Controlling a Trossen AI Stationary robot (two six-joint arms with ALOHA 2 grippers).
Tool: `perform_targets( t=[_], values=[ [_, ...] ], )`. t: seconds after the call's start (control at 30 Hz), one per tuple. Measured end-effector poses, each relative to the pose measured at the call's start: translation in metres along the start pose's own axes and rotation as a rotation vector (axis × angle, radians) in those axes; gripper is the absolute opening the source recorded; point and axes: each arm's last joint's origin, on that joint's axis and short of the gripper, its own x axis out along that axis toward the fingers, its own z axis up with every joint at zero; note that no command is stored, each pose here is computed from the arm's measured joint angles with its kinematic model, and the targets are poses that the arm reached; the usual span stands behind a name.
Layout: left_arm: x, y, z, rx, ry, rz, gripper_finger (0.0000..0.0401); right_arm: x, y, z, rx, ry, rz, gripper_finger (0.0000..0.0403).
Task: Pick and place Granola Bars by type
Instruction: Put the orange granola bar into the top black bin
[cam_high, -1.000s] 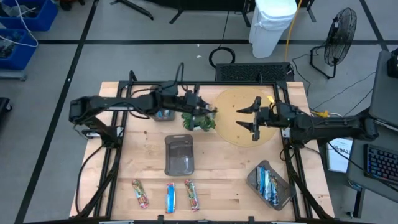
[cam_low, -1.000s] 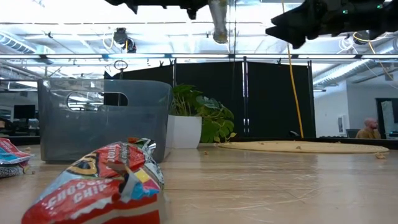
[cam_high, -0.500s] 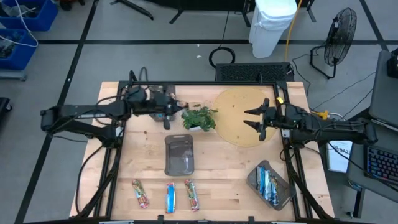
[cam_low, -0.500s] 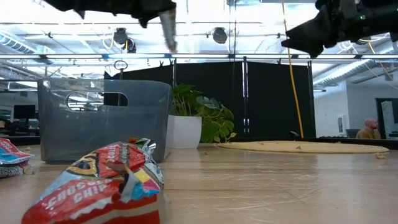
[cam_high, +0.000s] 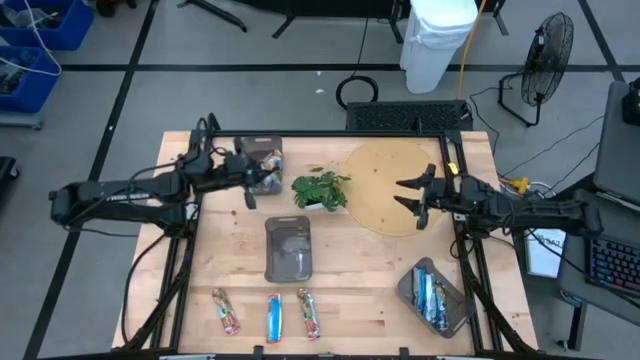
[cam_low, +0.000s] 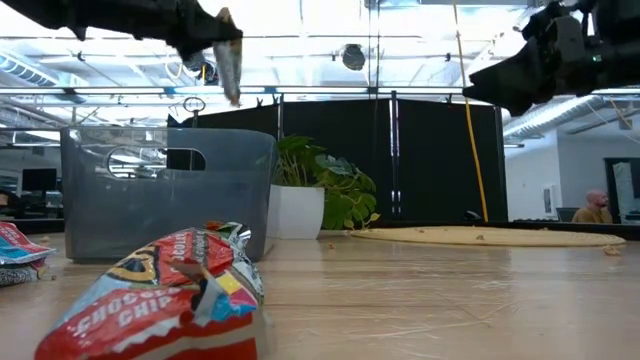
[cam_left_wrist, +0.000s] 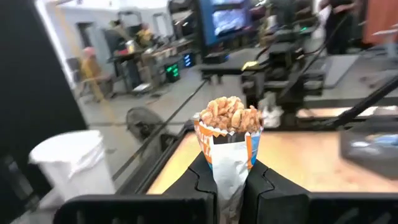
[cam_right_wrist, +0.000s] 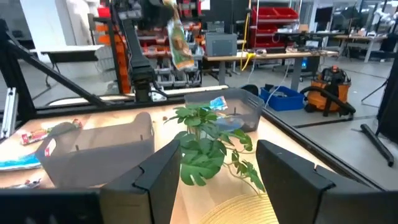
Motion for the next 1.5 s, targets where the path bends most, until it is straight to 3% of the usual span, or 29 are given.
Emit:
perform_targets(
  t=[0.4, 0.77, 1.0, 1.5],
  values=[
    [-0.018, 0.012, -0.016, -0.046, 0.018, 0.088, 0.0021, -0.007, -0.001, -0.023, -0.019, -0.066, 0.005, 0.0201],
    [-0.020, 0.023, -0.025, -0.066, 0.085, 0.154, 0.0020, -0.008, -0.001, -0.021, -0.007, -0.112, 0.006, 0.0201],
    [-0.024, 0.037, -0.036, -0.144, 0.195, 0.348, 0.0020, -0.008, -0.001, -0.022, -0.008, -0.106, 0.006, 0.0201],
    [-0.001, 0.056, -0.072, -0.298, 0.361, 0.423, 0.0023, -0.008, -0.001, -0.022, -0.007, -0.107, 0.006, 0.0201]
  ],
)
